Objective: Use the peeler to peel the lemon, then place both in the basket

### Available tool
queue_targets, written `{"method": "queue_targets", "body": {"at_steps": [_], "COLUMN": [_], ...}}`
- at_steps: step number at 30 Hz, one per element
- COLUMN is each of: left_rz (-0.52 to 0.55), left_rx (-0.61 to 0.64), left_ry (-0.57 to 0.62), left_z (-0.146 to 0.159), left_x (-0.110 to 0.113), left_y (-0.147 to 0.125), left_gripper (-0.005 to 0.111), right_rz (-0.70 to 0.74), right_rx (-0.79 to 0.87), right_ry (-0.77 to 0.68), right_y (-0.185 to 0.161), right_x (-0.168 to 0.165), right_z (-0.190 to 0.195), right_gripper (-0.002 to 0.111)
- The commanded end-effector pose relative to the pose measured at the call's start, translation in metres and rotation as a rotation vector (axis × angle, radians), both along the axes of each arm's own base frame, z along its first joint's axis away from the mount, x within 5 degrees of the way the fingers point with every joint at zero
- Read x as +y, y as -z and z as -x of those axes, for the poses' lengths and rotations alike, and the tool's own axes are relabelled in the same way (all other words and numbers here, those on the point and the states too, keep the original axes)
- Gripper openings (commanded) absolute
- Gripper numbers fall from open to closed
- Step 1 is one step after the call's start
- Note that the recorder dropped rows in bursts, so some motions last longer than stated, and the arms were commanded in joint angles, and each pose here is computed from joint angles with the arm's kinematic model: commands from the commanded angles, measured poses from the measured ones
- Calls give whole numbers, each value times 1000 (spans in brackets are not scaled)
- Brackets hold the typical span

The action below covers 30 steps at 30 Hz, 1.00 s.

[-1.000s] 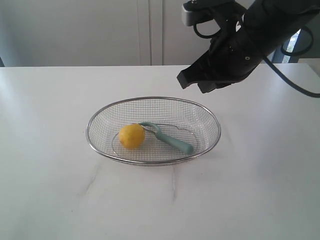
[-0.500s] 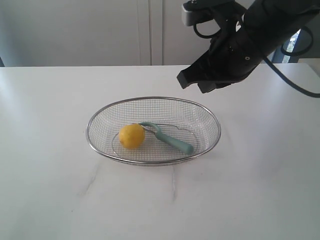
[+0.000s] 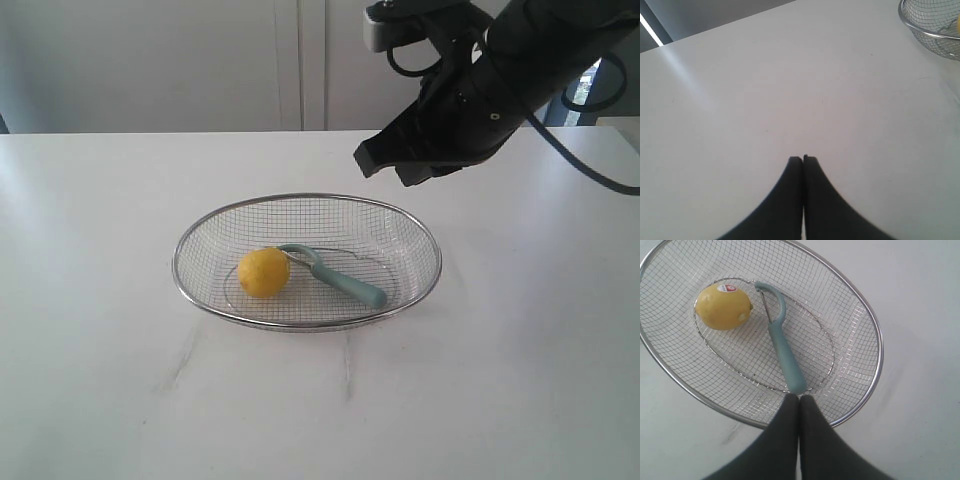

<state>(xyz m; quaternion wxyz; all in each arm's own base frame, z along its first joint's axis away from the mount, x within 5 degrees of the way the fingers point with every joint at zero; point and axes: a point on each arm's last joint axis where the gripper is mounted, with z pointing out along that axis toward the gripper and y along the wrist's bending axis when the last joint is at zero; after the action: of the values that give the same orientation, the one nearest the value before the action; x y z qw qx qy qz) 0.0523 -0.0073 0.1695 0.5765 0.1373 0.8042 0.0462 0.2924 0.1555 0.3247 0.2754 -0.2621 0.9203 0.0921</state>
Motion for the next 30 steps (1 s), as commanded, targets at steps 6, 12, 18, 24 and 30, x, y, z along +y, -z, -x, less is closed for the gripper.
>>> {"method": "queue_targets", "body": {"at_steps": [6, 12, 18, 24, 30], "left_rz": [12, 12, 12, 93, 188], "left_rx": [-3, -3, 1, 8, 16], "left_ry": [2, 2, 3, -30, -63], "left_z": [0, 0, 0, 0, 0], "left_x": [0, 0, 0, 0, 0], "left_y": [1, 1, 1, 1, 1], "left_gripper": [0, 0, 0, 0, 0], "right_rz": [-6, -6, -6, -6, -6], "right_rx": [-15, -15, -15, -15, -15], "right_ry": [-3, -3, -3, -3, -3], "right_y": [-2, -2, -2, -2, -2], "right_x": [-1, -1, -1, -1, -1], "right_z": [1, 1, 1, 1, 1], "right_gripper": [0, 0, 0, 0, 0]}}
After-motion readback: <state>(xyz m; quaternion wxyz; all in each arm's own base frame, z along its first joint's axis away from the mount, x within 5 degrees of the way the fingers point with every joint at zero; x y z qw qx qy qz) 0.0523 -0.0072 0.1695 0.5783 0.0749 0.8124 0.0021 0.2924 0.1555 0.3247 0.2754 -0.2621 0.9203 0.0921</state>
